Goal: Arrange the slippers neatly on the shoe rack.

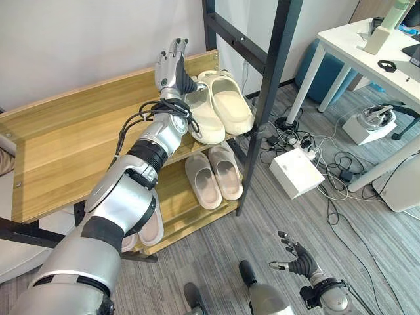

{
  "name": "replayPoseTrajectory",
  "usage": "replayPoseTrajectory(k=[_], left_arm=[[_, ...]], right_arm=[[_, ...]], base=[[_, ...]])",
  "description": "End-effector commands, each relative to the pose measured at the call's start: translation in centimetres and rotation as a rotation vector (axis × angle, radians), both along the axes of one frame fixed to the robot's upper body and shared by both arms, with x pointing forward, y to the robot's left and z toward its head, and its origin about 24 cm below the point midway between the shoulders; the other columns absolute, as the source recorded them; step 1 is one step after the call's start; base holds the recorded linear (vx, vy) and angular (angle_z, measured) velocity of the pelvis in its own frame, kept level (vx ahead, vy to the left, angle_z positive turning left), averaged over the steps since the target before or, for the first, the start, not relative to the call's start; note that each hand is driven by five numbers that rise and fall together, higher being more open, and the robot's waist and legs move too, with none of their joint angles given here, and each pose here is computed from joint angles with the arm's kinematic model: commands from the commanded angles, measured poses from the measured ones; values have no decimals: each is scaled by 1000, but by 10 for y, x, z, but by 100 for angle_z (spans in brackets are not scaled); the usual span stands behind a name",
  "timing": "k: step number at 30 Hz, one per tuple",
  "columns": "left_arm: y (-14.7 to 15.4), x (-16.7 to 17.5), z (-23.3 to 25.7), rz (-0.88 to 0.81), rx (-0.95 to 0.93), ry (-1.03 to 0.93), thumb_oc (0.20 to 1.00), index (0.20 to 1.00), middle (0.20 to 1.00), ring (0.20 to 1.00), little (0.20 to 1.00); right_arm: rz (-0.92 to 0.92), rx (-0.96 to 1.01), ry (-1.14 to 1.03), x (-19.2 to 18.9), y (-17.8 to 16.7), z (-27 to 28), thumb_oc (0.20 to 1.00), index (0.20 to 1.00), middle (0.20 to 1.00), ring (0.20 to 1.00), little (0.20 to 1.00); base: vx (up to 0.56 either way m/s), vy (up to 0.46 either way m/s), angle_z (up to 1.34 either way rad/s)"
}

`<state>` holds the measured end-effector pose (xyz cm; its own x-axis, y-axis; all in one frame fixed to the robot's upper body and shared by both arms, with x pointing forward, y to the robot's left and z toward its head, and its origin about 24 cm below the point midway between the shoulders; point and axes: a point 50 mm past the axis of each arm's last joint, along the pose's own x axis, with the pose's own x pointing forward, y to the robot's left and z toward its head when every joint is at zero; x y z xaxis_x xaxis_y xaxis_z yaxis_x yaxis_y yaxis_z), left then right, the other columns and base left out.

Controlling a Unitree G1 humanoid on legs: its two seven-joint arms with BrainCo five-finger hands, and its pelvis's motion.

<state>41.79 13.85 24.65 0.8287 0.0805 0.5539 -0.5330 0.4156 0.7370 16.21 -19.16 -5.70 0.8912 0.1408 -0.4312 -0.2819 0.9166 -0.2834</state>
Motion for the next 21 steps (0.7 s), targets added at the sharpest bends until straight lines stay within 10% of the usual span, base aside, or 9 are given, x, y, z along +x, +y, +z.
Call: replayPoseTrajectory(k=[1, 21], left_arm=[[5, -1, 56, 74, 92, -158, 1000, 1000, 1000, 1000, 1000], [-19, -9, 46, -133, 115, -135, 1000, 1000, 1000, 1000, 1000]], right_arm=[[20, -3, -137, 16, -6, 22, 1000, 1000, 1000, 1000, 1000], [-22, 68, -103, 13, -2, 17, 1000, 1000, 1000, 1000, 1000]], base=[[33, 11, 1], [1, -4, 3]])
